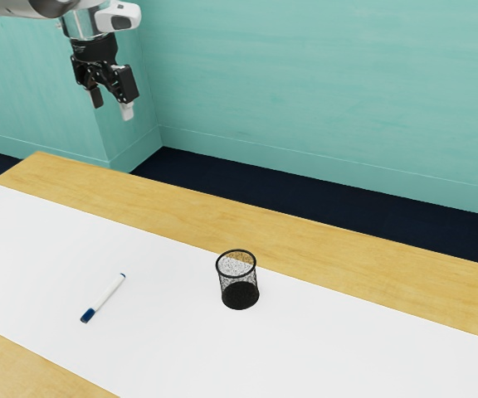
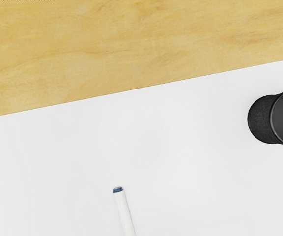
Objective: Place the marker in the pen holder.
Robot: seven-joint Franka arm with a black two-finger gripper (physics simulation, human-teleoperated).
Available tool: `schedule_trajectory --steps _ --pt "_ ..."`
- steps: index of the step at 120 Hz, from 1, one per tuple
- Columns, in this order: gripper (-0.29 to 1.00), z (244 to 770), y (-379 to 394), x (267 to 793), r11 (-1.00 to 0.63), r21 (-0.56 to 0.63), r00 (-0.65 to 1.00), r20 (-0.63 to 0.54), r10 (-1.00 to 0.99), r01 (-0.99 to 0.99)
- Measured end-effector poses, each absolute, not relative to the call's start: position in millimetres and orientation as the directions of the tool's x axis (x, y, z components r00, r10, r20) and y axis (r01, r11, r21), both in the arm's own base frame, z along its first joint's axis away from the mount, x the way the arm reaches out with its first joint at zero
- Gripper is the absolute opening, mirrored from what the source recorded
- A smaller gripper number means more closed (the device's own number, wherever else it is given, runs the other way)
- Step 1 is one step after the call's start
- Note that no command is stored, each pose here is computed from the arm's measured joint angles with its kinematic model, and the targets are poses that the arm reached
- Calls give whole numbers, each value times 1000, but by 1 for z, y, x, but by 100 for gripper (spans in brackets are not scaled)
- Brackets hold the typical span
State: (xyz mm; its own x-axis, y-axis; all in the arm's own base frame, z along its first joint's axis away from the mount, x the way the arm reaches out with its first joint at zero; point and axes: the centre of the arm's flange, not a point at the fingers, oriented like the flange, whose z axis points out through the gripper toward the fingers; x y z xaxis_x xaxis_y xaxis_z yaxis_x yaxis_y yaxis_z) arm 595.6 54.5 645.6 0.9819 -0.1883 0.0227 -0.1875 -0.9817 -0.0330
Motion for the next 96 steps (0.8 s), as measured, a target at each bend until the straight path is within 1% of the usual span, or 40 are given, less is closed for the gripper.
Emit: schedule_trajectory --steps 40,48,60,64,74,81,87,96 --pt "70 645 39 597 -977 -31 977 19 -214 -213" --pt "70 635 28 601 -973 -32 973 2 -229 -229" --pt "70 570 21 597 -973 -11 969 -98 -227 -229" --pt "70 546 16 577 -973 -6 965 -131 -229 -232" --pt "70 482 6 509 -973 -2 956 -188 -226 -231" --pt "70 439 17 476 -982 2 962 -199 -188 -191" --pt "70 411 34 458 -991 10 971 -194 -136 -137" --pt "70 383 63 441 -998 26 984 -168 -54 -51"
